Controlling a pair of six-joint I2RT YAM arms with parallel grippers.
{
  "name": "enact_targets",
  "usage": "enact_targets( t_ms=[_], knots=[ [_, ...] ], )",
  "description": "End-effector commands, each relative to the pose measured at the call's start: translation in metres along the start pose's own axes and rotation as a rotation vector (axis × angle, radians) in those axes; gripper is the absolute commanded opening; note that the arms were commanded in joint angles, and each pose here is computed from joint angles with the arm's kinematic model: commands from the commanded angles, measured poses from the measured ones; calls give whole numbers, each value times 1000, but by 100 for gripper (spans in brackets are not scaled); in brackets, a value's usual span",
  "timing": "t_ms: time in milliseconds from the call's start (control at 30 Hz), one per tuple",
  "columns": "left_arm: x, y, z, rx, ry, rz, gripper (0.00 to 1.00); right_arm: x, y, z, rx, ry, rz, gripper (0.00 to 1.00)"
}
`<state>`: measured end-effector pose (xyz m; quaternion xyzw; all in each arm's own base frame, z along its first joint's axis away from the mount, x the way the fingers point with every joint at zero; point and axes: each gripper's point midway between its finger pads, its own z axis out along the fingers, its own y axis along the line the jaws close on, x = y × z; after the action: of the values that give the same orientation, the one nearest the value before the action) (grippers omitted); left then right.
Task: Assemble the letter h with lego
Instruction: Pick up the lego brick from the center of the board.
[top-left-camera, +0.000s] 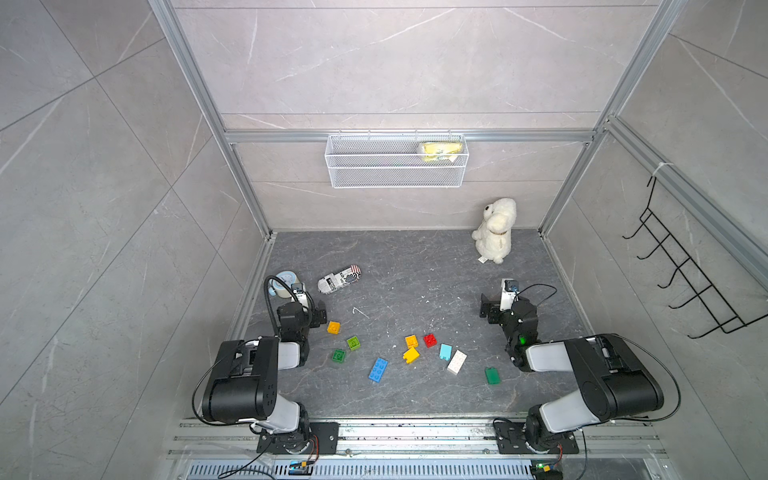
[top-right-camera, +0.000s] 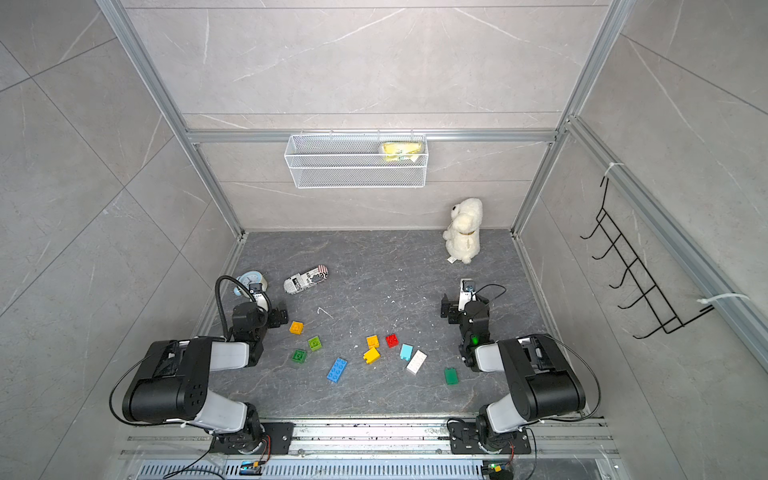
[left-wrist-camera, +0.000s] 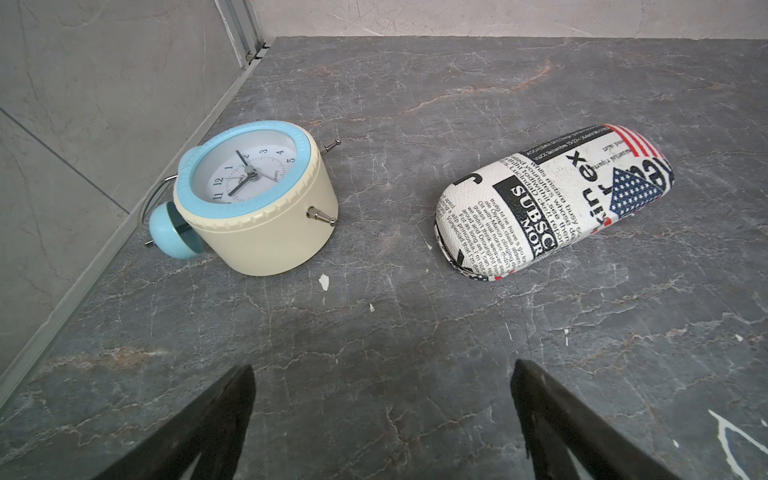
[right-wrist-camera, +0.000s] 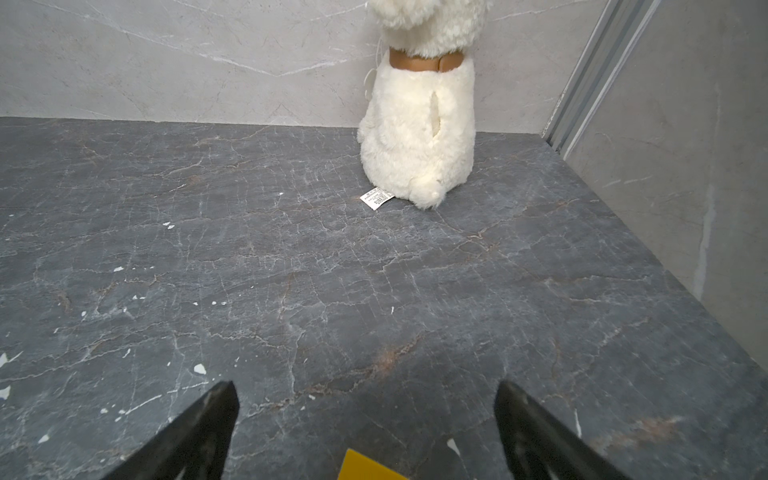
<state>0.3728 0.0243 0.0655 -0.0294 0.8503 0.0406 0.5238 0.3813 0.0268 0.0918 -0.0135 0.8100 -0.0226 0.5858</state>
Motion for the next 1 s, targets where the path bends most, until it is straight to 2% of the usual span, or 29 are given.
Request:
enact_targets(
  t_ms=[0, 100, 167, 233, 300, 400, 467, 567, 600, 667, 767, 833, 967],
  knots=[
    [-23, 1, 1, -9, -77, -16, 100, -5, 3, 5, -13, -7, -9, 99],
    [-26, 4, 0, -32, -91, -19, 100, -8, 2, 3, -8, -26, -16, 99],
    [-39, 5, -9, -40, -102, -13, 100, -13, 6, -2, -21, -42, -30, 100],
    [-63, 11, -21, -75, -72, -35, 100, -27, 8, -9, -9, -36, -58, 99],
    [-97, 10, -31, -57, -118, -31, 100, -50, 23, -16, -54, -11, -106, 100],
    [-153, -9, -53, 65, -207, -47, 100, -90, 37, -32, -125, -16, 19, 100],
    [-169, -13, -65, 104, -183, -157, 100, -106, 46, -39, -178, 1, 113, 99],
    [-167, -9, -80, 81, -47, -275, 100, -112, 52, -46, -203, 136, 284, 100],
    [-161, 2, -84, -10, -23, -325, 100, -113, 54, -47, -211, 171, 315, 99],
    [-153, 28, -100, -195, -58, -439, 100, -108, 61, -49, -253, 197, 401, 100],
    [-161, 34, -118, -196, -154, -476, 100, -110, 74, -50, -381, 170, 558, 100],
    [-161, 37, -125, -215, -164, -491, 100, -114, 79, -49, -446, 174, 606, 100],
    [-164, 26, -126, -189, -141, -471, 100, -110, 68, -46, -429, 147, 699, 100]
  ],
)
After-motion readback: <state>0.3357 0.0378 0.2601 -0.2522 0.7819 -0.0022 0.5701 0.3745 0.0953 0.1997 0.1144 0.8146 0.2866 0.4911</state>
